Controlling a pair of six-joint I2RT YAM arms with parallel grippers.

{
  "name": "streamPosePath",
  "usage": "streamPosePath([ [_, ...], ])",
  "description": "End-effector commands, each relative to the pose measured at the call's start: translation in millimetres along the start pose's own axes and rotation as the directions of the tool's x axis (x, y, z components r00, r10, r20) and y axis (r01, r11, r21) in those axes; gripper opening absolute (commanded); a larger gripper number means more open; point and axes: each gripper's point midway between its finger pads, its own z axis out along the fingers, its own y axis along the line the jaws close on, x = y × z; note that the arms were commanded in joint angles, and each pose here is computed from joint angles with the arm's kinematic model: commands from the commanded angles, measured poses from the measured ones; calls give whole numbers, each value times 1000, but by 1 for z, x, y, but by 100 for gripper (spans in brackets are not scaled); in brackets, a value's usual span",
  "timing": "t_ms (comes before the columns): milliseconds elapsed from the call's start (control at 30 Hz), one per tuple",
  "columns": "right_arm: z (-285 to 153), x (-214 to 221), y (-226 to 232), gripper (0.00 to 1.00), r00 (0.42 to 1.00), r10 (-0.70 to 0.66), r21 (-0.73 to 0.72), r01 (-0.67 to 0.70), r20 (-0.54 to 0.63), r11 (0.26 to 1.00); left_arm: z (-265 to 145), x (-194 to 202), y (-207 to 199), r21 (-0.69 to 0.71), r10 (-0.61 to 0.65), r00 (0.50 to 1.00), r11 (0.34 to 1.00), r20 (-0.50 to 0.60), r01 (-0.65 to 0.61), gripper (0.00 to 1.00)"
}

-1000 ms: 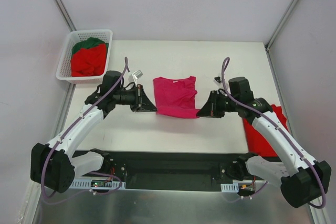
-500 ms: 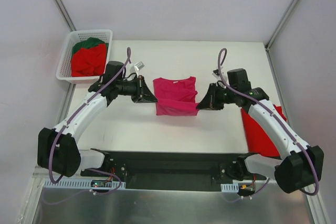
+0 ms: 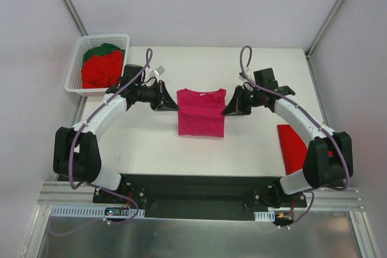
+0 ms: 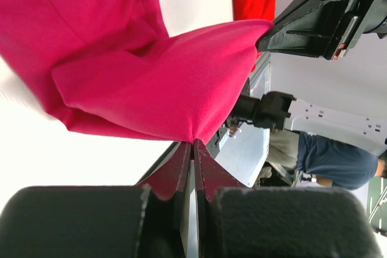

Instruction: Fold and stack the t-shirts

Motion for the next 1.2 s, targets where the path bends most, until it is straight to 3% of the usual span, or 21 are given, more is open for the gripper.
streamPosePath([
  [0, 0, -37, 10, 1, 997, -53, -39, 55, 56, 998, -4, -25, 0, 22, 52, 998, 998, 27, -53, 0],
  [633, 29, -109, -17, 1, 997, 52, -68, -49, 51, 997, 24, -112, 31, 49, -12, 1000, 999, 23, 10, 0],
  [1167, 58, -150, -31, 1, 993, 112, -95, -108, 40, 990, 34, -148, 61, 61, -61, 998, 996, 24, 59, 0],
])
